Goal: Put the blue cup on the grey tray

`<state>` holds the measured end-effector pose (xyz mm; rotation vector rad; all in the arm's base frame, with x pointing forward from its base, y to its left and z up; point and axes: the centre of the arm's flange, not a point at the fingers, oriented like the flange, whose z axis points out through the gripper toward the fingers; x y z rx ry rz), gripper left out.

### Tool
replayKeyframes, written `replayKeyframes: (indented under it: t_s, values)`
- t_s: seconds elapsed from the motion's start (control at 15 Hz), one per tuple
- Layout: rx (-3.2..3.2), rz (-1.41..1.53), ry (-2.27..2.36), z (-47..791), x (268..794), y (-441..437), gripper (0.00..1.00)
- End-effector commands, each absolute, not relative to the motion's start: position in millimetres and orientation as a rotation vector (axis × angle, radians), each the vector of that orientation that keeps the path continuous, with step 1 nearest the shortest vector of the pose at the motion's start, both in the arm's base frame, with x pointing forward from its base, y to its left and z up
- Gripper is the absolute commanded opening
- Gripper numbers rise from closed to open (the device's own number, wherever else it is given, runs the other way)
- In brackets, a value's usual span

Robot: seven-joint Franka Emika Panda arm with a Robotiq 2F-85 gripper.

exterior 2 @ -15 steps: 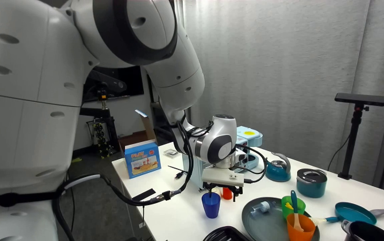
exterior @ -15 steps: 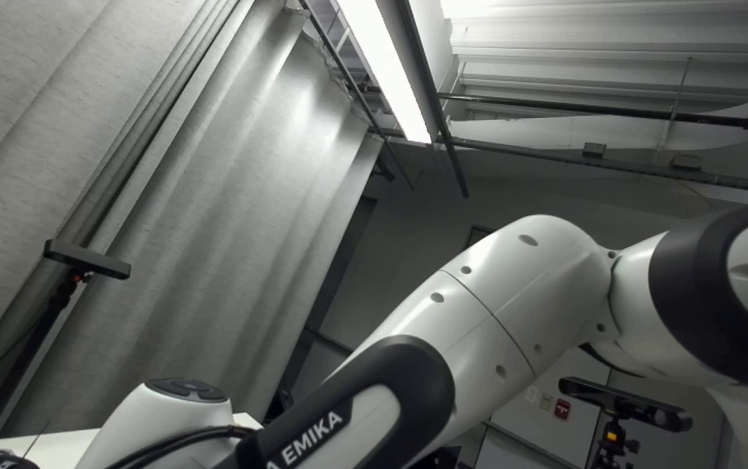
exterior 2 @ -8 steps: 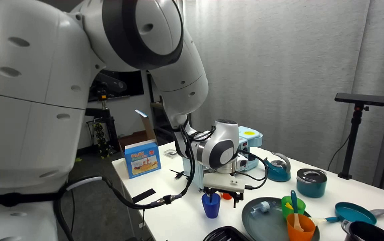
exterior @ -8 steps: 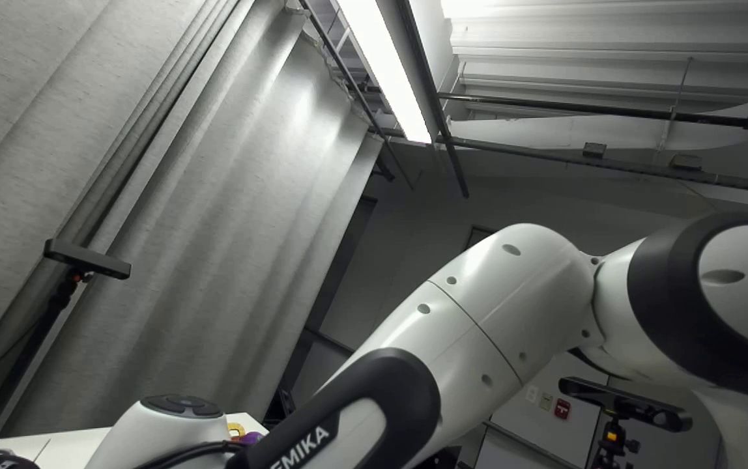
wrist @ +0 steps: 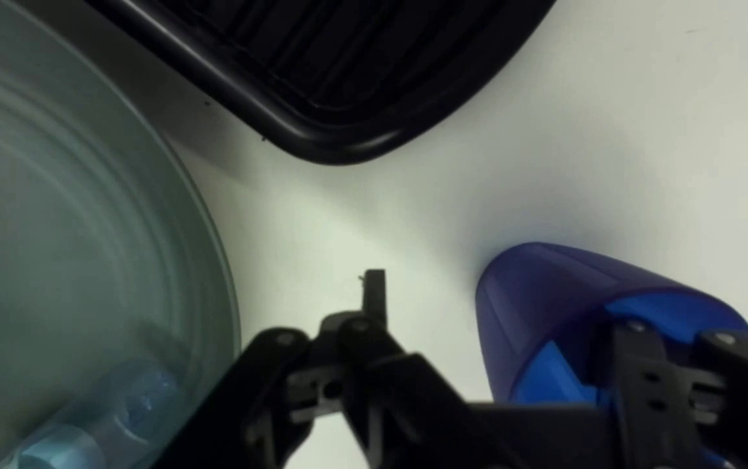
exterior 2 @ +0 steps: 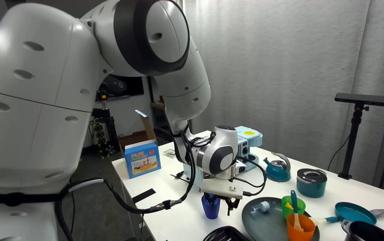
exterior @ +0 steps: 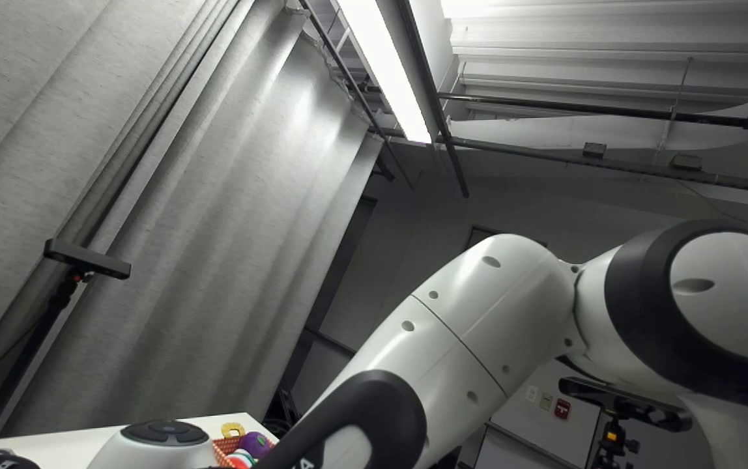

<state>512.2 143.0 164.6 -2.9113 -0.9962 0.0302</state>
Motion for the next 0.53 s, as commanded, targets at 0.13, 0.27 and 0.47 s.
replayKeyframes:
  t_s: [0.13, 0.27, 0.47]
  values:
    - [-2.944, -0.005, -0.958, 163, 514, 145, 0.18]
    - [-2.947, -0.009, -0.956, 167, 510, 147, 0.03]
    - [-2.951, -0.015, -0.958, 178, 503, 150, 0.0]
